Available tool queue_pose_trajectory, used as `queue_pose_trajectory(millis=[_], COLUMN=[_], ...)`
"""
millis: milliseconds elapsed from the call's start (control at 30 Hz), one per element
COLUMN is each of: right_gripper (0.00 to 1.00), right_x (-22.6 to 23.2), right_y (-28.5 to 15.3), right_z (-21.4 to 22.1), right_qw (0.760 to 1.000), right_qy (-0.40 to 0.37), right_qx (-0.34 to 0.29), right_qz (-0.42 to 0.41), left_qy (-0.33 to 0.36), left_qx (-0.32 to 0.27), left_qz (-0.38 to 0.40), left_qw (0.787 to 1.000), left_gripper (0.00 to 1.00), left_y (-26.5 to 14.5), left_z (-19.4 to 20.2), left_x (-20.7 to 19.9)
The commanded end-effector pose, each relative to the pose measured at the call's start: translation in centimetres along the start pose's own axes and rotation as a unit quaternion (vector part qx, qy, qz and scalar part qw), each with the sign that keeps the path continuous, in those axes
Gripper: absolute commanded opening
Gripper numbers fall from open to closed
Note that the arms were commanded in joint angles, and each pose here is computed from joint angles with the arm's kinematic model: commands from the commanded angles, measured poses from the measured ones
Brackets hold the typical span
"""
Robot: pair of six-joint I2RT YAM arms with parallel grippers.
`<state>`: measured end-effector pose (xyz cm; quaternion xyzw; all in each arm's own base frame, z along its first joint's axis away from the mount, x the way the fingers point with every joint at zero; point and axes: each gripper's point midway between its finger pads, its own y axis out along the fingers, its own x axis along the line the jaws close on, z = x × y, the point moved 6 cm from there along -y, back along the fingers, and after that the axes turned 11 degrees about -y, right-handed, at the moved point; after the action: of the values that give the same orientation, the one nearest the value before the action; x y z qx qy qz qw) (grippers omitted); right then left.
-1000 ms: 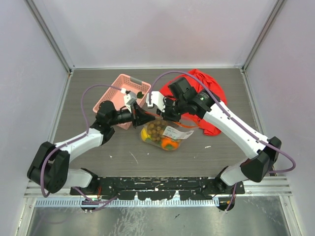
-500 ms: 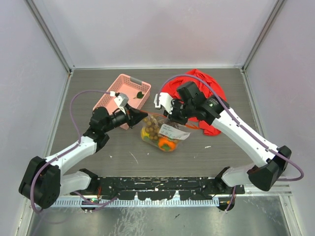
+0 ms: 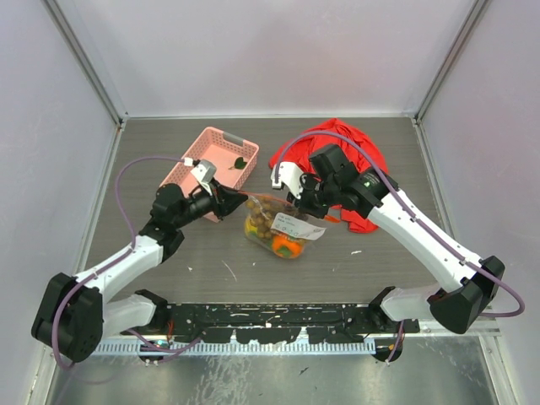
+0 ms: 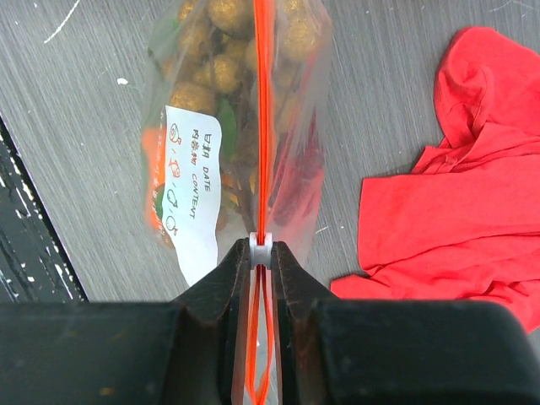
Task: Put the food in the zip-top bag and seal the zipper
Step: Zip the zipper food storage bag at the center of the board.
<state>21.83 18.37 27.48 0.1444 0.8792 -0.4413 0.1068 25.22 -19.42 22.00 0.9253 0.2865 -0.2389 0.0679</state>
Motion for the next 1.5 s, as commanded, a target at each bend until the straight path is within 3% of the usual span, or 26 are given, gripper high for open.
queue_pose_trajectory(millis=[0, 100, 200, 533, 933, 1133, 1267, 1400, 1467], right_gripper=[0.01, 0.01, 0.01, 0.01, 0.01, 0.01, 0.01, 0.01, 0.01], right_x=[-1.0, -1.2, -1.4, -1.7, -1.5, -1.5, -1.4, -1.2, -1.1], right_y=[-1.6, -1.5, -1.5, -1.9, -1.2, -0.8, -0.6, -0.6, -0.7], right_z=[-1.1, -1.7, -2.1, -3.0, -3.4, -3.4, -3.2, -2.9, -2.6], right_qw=[0.999, 0.999, 0.999, 0.996, 0.994, 0.994, 0.995, 0.995, 0.996], right_qy=[-0.012, -0.015, -0.019, -0.058, -0.064, -0.058, -0.055, -0.053, -0.049], right_qx=[-0.019, -0.028, -0.035, -0.069, -0.089, -0.092, -0.088, -0.082, -0.077], right_qz=[0.024, 0.019, 0.016, 0.024, 0.008, 0.002, 0.001, 0.003, 0.007], left_qy=[0.033, 0.051, 0.074, 0.134, 0.204, 0.199, 0.189, 0.187, 0.186], left_qx=[-0.022, -0.029, -0.019, 0.054, 0.122, 0.145, 0.160, 0.160, 0.155], left_qz=[-0.008, 0.004, 0.016, 0.086, 0.141, 0.169, 0.176, 0.174, 0.158], left_qw=[0.999, 0.998, 0.997, 0.986, 0.961, 0.954, 0.953, 0.954, 0.957], left_gripper=[0.24, 0.43, 0.51, 0.63, 0.62, 0.47, 0.27, 0.01, 0.00], left_y=[-0.7, -1.2, -1.1, 0.4, 2.9, 3.9, 4.6, 4.8, 4.6], left_z=[-3.1, -4.2, -4.7, -3.4, -3.1, -2.2, -1.3, -1.4, -1.8], left_x=[-1.0, -2.2, -3.3, -5.0, -5.9, -6.2, -5.8, -5.9, -5.8])
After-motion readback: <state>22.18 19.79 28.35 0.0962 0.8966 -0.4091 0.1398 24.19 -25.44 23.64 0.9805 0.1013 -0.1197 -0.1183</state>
